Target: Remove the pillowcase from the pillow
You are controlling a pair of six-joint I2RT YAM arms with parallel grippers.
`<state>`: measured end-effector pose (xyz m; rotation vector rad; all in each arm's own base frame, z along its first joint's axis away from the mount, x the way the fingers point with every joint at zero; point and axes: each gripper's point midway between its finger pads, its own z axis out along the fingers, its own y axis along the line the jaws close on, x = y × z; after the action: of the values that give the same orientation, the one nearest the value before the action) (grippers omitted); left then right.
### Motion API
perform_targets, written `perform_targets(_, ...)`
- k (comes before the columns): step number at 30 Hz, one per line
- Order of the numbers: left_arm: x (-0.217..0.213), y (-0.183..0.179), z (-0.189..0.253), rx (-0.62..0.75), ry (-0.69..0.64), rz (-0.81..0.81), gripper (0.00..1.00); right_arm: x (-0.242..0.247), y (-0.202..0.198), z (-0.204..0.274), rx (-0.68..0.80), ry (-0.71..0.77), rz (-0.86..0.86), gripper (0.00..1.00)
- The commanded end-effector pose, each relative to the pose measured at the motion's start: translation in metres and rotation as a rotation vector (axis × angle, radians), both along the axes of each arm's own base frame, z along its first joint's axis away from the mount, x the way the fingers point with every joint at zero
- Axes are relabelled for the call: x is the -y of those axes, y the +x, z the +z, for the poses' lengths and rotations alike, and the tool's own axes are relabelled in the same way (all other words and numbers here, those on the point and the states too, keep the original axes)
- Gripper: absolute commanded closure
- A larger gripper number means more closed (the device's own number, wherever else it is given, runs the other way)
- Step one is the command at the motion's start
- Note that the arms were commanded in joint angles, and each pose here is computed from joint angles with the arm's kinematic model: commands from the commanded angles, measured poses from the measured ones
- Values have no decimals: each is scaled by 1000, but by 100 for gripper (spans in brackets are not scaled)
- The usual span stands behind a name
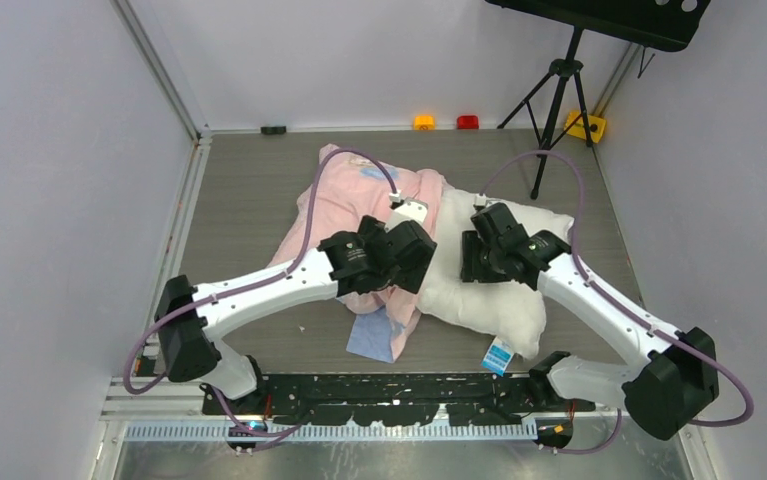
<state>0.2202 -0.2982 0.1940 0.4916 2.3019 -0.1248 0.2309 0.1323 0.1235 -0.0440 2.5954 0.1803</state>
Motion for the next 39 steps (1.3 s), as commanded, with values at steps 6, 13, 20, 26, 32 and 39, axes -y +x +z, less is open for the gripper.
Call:
perform_targets(6, 28, 17, -13, -20, -129, -23, 0, -14, 5, 15, 98, 132, -19, 100)
perform_targets(13, -28, 52, -56, -138, -251, 166, 21, 2, 7, 42, 192, 121, -80, 100)
perform_targets(20, -145, 80, -58, -84, -202, 463, 74, 81, 7, 104, 470, -5, -392, 100)
perform_targets(26, -212, 85, -51, -21, -305, 647, 87, 113, -3, 150, 638, 20, -524, 100)
perform_targets(32, -213, 85, -39, -17, -369, 620, 87, 95, -2, 158, 648, 112, -448, 100)
perform_targets(39, -159, 71, -6, -87, -548, 322, 28, 75, 6, 148, 598, 159, -398, 100)
